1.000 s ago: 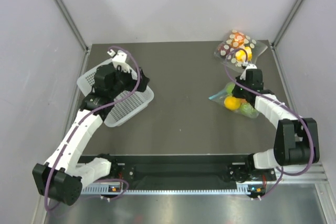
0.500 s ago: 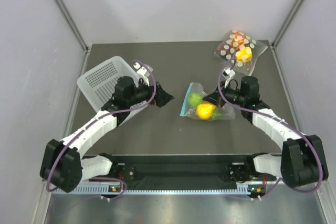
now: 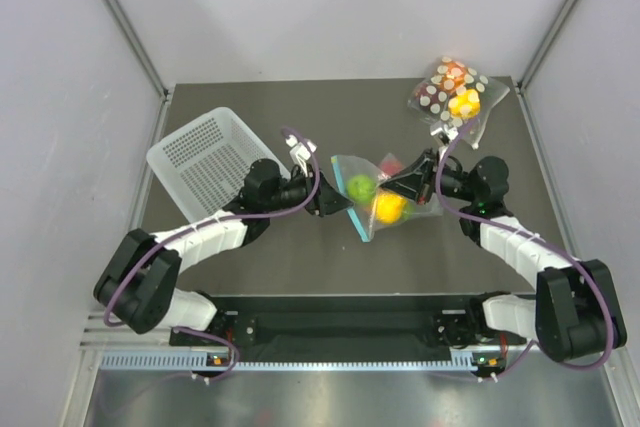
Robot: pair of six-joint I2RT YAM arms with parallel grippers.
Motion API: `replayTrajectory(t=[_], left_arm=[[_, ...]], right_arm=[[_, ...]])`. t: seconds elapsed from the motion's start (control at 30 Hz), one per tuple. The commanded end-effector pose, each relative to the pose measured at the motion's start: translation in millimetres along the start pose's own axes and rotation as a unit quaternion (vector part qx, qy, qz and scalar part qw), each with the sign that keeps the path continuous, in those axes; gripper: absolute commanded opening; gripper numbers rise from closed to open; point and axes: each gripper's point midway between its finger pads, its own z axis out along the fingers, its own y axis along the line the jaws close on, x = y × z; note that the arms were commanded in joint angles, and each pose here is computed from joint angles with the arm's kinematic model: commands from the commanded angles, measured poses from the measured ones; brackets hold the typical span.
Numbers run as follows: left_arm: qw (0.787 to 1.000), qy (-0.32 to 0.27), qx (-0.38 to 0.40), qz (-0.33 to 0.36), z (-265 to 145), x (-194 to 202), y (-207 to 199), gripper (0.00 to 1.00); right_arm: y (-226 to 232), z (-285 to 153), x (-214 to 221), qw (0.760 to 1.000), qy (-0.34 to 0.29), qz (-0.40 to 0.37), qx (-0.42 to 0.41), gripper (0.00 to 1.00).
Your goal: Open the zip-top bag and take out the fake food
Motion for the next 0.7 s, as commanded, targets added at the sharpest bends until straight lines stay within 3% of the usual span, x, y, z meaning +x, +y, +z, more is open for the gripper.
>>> replayTrajectory(t=[0.0, 0.1, 0.17, 0.2, 0.23, 0.3, 0.33, 0.43, 0.47, 0.53, 0.57, 0.6, 0.67], left_arm=[[0.999, -0.029, 0.046, 0.005, 3, -13, -20, 0.59], [0.999, -0.02, 0.049, -0.007, 7, -7, -20, 0.58], [0.998, -0.014, 0.056, -0.009, 8, -5, -22, 0.49], [0.998, -0.012, 0.057, -0.012, 9, -3, -21, 0.28], [0.998, -0.012, 0.057, -0.013, 10, -3, -21, 0.14], [0.998, -0.013, 0.055, -0.019, 11, -3, -20, 0.0], [0.998, -0.014, 0.057, -0.019, 11, -3, -21, 0.0], [0.999, -0.02, 0.037, -0.026, 10, -6, -17, 0.0], [0.999, -0.03, 0.012, -0.031, 9, -9, -9, 0.0], [0.999, -0.03, -0.024, -0.033, 6, -11, -2, 0.0], [0.998, -0.034, -0.04, -0.033, 4, -14, 1, 0.0], [0.997, -0.057, -0.058, -0.02, 2, -29, 0, 0.0], [0.994, -0.052, -0.096, -0.027, -3, -31, 7, 0.0]], right_arm=[[21, 1, -14, 0.998, -0.018, -0.044, -0.044, 0.0], [19, 2, -13, 0.998, -0.018, -0.038, -0.044, 0.0], [17, 2, -14, 0.998, -0.019, -0.038, -0.043, 0.0], [16, 3, -13, 0.998, -0.019, -0.035, -0.043, 0.0], [15, 3, -13, 0.998, -0.019, -0.034, -0.042, 0.0], [12, 4, -13, 0.998, -0.021, -0.034, -0.038, 0.02], [9, 4, -11, 0.999, -0.02, -0.03, -0.034, 0.06], [-1, 5, -9, 0.999, -0.015, -0.023, -0.02, 0.48], [-6, 5, -8, 0.999, -0.013, -0.031, -0.011, 0.68], [-12, 3, -4, 1.0, 0.004, -0.02, 0.017, 0.82], [-25, 2, -8, 0.997, 0.002, -0.064, 0.053, 0.89], [-36, -5, 12, 0.994, 0.039, -0.023, 0.097, 0.91], [-45, -11, -14, 0.975, 0.038, -0.124, 0.178, 0.92]])
